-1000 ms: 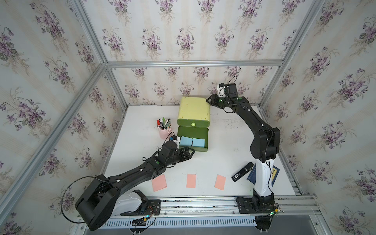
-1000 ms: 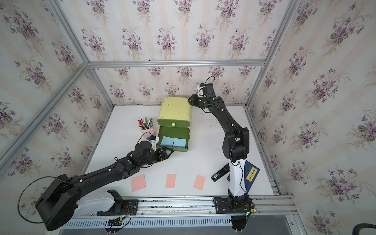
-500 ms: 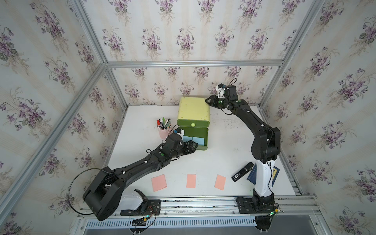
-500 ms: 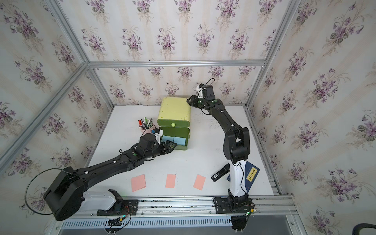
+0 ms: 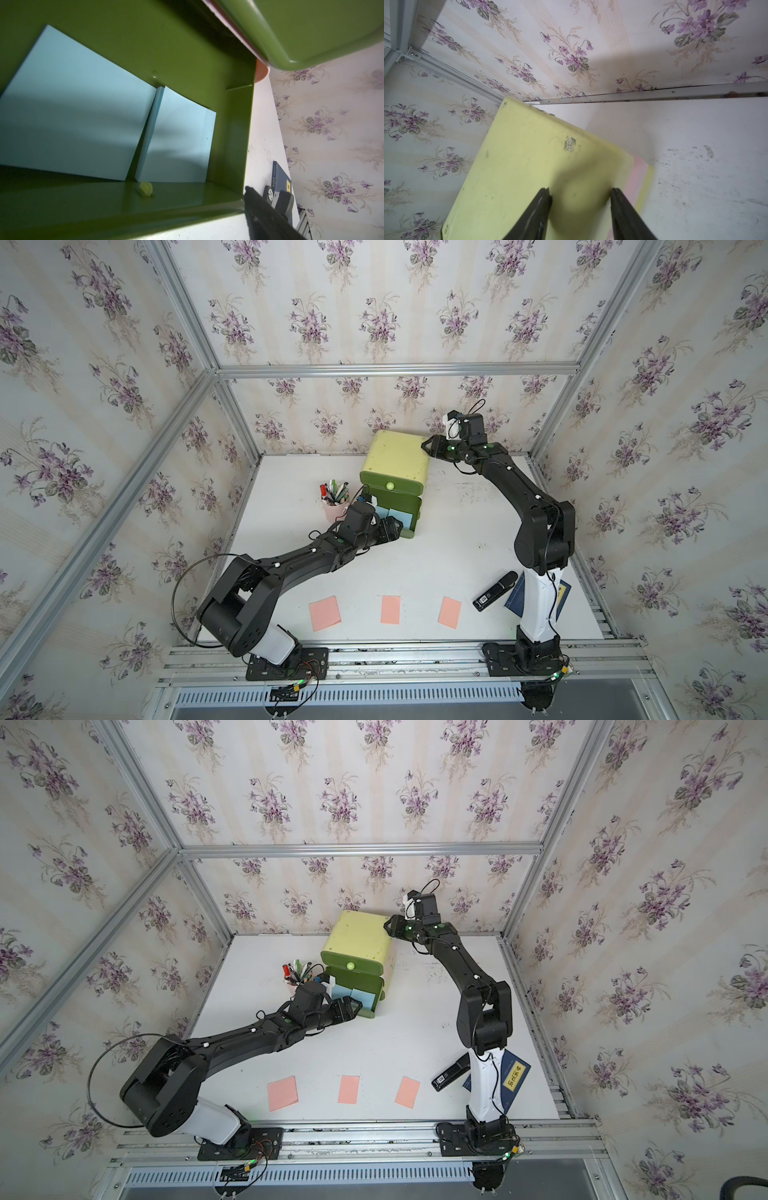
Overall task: Please put the sticky notes in the drawer by color
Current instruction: Close the drawer in the storage box.
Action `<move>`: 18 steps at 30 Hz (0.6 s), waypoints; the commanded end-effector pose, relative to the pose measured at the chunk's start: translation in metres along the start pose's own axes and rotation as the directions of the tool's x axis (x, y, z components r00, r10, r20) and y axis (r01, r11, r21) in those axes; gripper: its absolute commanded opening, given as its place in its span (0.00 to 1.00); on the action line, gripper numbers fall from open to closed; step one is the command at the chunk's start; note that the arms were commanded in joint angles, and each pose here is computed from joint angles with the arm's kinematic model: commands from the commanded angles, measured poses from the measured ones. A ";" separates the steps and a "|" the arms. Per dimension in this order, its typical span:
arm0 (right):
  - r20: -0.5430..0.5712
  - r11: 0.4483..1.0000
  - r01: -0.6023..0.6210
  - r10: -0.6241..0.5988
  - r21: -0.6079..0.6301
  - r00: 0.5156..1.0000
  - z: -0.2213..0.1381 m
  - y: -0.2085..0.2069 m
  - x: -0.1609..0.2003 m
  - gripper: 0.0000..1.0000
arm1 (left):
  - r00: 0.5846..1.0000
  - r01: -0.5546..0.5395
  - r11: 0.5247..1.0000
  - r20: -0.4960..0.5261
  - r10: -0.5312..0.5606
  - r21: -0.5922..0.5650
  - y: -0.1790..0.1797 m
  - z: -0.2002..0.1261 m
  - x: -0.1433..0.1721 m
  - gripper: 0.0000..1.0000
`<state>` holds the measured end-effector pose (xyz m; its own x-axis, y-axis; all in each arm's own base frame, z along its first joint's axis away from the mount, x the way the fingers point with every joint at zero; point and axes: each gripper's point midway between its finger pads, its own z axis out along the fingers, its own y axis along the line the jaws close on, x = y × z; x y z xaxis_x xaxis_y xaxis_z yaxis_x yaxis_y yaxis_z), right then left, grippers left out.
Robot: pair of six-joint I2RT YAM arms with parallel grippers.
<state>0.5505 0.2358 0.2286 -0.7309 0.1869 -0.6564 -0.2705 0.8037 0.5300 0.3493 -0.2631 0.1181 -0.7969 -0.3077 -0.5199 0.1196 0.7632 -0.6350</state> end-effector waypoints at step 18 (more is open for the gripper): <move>-0.062 0.992 -0.041 0.049 0.116 0.997 0.000 -0.032 0.008 0.64 | 0.974 -0.125 0.990 0.200 0.110 0.065 -0.038 -0.004 -0.056 0.83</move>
<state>0.5576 0.2210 0.2275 -0.7397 0.1917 -0.6451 -0.2276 0.8308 0.5079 0.3779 -0.2694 0.1596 -0.6887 -0.3282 -0.6465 0.2144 0.7596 -0.6140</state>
